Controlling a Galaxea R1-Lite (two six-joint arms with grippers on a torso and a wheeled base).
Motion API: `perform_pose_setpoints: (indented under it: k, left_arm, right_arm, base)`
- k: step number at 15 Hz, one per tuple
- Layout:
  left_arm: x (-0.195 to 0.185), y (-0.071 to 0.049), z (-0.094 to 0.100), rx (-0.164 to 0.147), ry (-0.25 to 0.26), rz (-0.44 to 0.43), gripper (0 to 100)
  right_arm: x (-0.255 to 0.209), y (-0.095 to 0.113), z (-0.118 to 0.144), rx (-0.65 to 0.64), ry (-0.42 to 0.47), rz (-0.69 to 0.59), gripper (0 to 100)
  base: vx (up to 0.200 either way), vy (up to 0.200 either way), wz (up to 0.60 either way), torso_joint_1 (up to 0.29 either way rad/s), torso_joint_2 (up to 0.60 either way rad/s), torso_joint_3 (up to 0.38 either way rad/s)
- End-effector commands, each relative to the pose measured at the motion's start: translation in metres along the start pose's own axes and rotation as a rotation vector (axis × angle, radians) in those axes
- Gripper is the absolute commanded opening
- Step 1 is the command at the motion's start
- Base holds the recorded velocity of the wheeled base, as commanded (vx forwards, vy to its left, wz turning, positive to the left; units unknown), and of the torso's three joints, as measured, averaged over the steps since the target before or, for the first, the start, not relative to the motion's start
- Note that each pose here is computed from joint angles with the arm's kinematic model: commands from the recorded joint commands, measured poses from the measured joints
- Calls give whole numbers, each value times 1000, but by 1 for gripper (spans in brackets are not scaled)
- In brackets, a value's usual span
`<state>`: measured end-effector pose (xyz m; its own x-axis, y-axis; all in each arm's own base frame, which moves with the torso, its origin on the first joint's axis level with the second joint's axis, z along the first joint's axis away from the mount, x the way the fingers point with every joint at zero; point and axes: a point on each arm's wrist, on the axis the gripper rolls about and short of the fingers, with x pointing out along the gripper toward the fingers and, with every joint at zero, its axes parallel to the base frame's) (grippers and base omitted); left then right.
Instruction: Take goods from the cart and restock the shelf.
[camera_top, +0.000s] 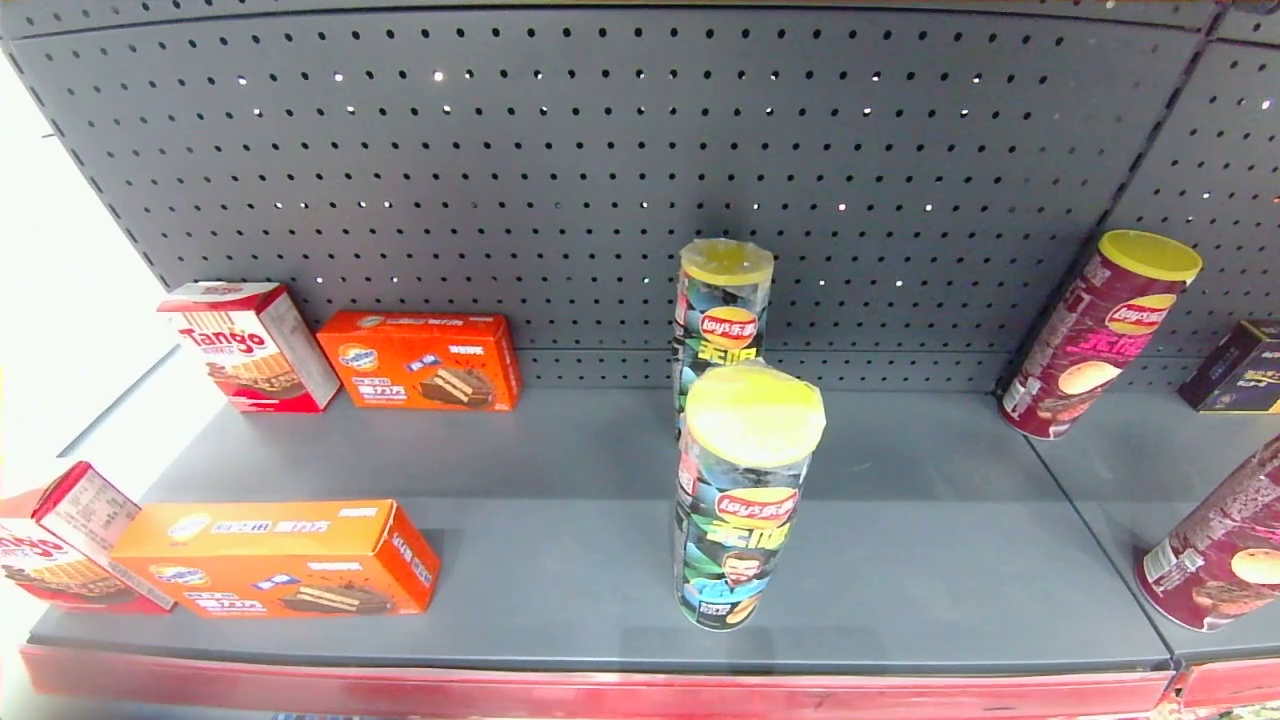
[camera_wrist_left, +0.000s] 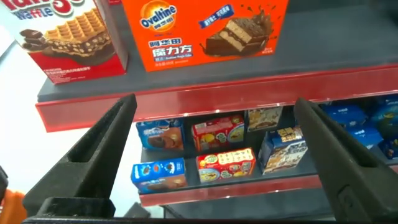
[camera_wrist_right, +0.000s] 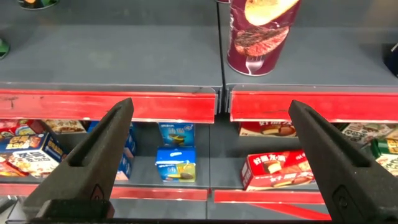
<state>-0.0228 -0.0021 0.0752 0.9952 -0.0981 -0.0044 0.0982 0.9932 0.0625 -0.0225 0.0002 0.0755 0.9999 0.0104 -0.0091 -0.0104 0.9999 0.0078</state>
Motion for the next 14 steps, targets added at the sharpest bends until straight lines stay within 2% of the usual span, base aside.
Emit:
perform_pose_setpoints:
  k: [1, 14]
  left_arm:
    - [0, 0, 0, -2, 3, 3, 100]
    - [0, 0, 0, 1, 3, 3, 100]
  right_arm:
    - [0, 0, 0, 0, 2, 0, 100]
    - [0, 0, 0, 0, 2, -1, 100]
  base:
    - [0, 0, 0, 0, 0, 0]
    - [0, 0, -46, 1, 0, 0]
